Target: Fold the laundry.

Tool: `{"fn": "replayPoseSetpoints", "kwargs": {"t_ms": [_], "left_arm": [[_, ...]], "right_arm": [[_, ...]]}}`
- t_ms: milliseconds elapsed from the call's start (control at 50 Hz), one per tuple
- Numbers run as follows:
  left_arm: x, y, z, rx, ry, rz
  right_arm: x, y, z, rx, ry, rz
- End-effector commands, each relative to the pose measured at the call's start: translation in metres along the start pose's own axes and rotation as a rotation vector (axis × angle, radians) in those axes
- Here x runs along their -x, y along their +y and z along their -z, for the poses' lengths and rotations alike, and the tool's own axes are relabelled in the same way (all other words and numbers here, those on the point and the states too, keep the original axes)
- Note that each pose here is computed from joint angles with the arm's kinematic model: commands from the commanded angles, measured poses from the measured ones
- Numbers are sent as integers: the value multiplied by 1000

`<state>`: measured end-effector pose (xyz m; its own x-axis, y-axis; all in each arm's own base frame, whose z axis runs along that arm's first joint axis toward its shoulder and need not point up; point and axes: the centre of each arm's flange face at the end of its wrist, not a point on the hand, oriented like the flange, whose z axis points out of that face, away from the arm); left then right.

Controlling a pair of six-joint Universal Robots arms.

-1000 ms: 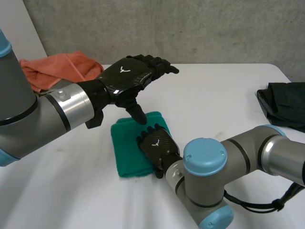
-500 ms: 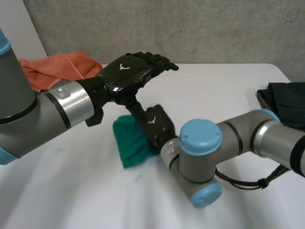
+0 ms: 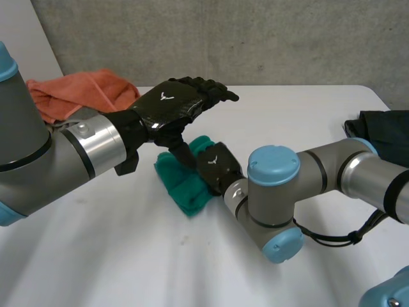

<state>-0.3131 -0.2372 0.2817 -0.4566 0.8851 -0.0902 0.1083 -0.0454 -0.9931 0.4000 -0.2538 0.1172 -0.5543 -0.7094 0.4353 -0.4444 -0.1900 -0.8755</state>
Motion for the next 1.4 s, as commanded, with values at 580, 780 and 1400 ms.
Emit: {"fn": "replayPoseSetpoints", "kwargs": {"t_ms": [580, 780, 1400], "left_arm": [[-13, -28, 2, -80, 26, -6], [-18, -14, -1, -50, 41, 17], [-18, -26, 0, -85, 35, -3]], "right_arm": [[-399, 105, 73, -63, 750, 3], [-394, 229, 91, 74, 564, -52], [-495, 93, 217, 445, 1110, 318]]}}
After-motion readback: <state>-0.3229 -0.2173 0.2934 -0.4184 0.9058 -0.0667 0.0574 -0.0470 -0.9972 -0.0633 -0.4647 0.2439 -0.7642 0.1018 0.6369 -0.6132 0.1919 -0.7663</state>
